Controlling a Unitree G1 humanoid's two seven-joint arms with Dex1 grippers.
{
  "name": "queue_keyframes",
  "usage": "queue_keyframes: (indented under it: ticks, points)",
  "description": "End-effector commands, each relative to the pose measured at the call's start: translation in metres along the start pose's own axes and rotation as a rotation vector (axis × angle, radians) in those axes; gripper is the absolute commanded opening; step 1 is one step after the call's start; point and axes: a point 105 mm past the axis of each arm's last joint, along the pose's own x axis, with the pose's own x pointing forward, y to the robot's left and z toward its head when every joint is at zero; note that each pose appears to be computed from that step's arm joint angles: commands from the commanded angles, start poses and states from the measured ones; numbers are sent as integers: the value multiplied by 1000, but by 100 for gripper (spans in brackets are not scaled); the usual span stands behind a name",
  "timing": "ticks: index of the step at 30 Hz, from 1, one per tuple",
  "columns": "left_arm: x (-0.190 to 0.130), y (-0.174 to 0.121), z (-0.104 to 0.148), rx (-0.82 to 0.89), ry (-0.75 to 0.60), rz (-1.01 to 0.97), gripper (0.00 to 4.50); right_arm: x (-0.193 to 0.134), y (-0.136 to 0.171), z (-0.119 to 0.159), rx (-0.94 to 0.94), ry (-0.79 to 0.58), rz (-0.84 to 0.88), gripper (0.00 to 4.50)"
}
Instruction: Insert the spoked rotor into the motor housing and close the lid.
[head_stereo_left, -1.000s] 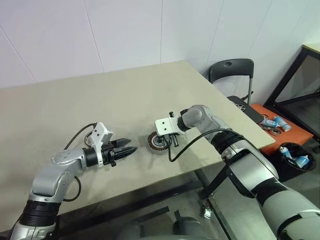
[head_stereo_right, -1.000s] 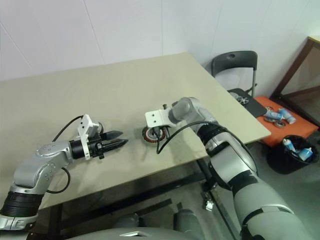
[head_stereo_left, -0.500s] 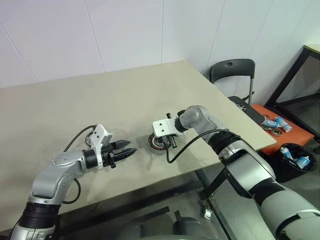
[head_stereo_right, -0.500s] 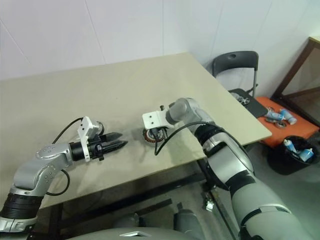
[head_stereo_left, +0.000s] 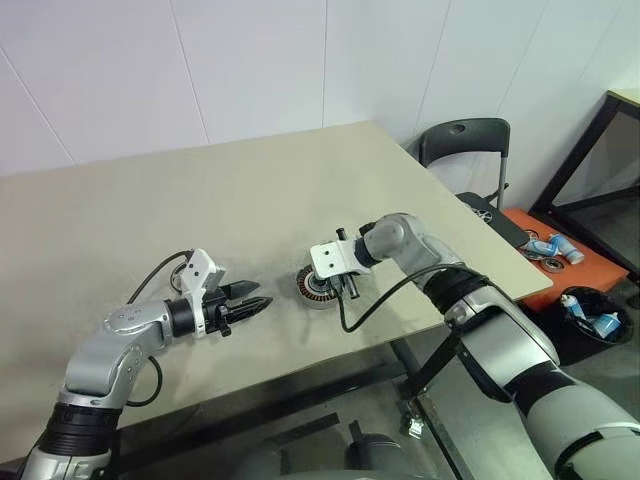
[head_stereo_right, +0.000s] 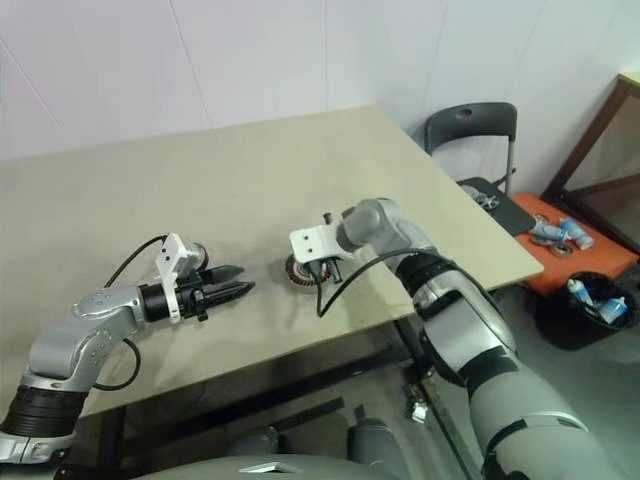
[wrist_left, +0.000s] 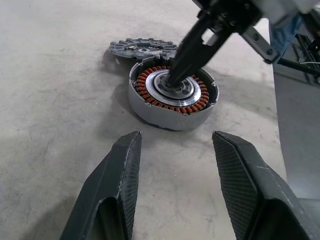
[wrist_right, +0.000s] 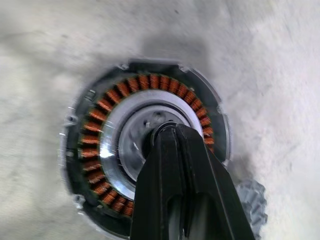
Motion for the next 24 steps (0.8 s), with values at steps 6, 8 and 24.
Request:
queue_keyframes:
  ticks: [6,8,24]
  points:
    - [1,3,10,49,-30,1,241,1,16,2,-21,4,57,3]
    - [2,3,10,51,-31,3,241,-1,16,-4,-13,23,52,3]
    - [2,5,7,55,-32,8,241,3,15,-14,-59,51,-17,3]
